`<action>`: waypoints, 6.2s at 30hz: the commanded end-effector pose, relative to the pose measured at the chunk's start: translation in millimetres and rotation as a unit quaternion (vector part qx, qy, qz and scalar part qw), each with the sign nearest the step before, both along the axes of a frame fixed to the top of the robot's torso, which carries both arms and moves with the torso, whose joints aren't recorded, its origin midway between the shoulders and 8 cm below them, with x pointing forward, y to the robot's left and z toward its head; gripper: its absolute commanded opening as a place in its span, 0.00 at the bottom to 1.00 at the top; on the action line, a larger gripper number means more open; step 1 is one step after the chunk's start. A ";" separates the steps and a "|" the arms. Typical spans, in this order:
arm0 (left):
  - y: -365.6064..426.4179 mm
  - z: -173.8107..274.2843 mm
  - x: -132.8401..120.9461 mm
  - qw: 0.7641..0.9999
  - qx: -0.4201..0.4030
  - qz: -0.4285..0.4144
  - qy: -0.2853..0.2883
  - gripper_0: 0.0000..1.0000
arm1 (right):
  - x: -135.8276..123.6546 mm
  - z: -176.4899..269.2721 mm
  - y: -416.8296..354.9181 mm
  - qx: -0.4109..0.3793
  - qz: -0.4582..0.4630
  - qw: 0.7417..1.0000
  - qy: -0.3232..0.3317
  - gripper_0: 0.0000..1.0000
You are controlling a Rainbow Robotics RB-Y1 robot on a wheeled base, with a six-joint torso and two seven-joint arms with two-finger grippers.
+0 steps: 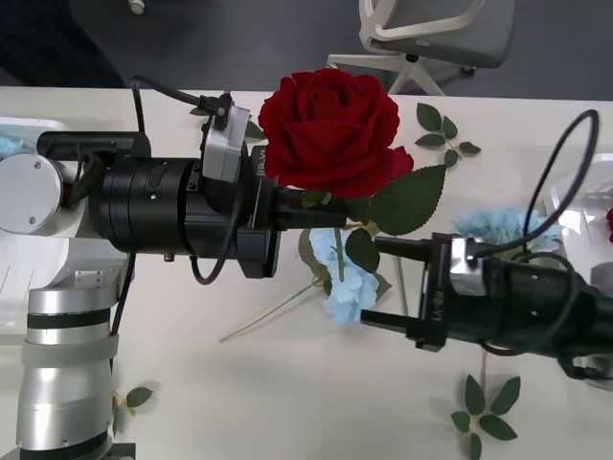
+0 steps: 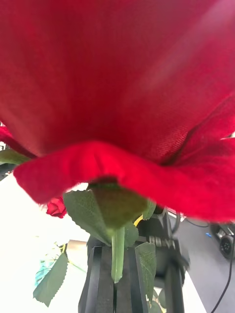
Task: Put the red flowers into the right box and the blue flowers into the left box
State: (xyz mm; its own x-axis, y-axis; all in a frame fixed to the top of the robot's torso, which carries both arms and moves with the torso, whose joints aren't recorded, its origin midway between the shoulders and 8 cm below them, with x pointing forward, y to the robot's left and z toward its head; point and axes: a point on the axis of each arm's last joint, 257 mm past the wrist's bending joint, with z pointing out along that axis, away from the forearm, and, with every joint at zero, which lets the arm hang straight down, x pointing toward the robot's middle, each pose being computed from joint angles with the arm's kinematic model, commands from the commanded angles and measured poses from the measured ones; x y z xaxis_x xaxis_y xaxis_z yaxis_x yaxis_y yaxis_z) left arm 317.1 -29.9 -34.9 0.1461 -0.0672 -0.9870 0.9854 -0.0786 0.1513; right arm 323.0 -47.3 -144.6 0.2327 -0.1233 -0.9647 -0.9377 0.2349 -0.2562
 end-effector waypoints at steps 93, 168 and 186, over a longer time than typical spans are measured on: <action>66.3 -105.7 64.2 0.948 0.258 0.175 0.066 1.00 | 67.8 84.9 -251.5 -0.029 -0.516 0.809 0.281 0.00; 41.2 -310.5 119.7 0.750 0.566 0.329 0.096 0.07 | 58.4 -76.8 -442.9 -0.210 -0.723 0.561 0.345 0.83; 40.7 -271.6 135.2 0.770 0.527 0.350 0.086 0.00 | 14.4 -52.0 -369.1 -0.367 -0.651 0.608 0.269 0.84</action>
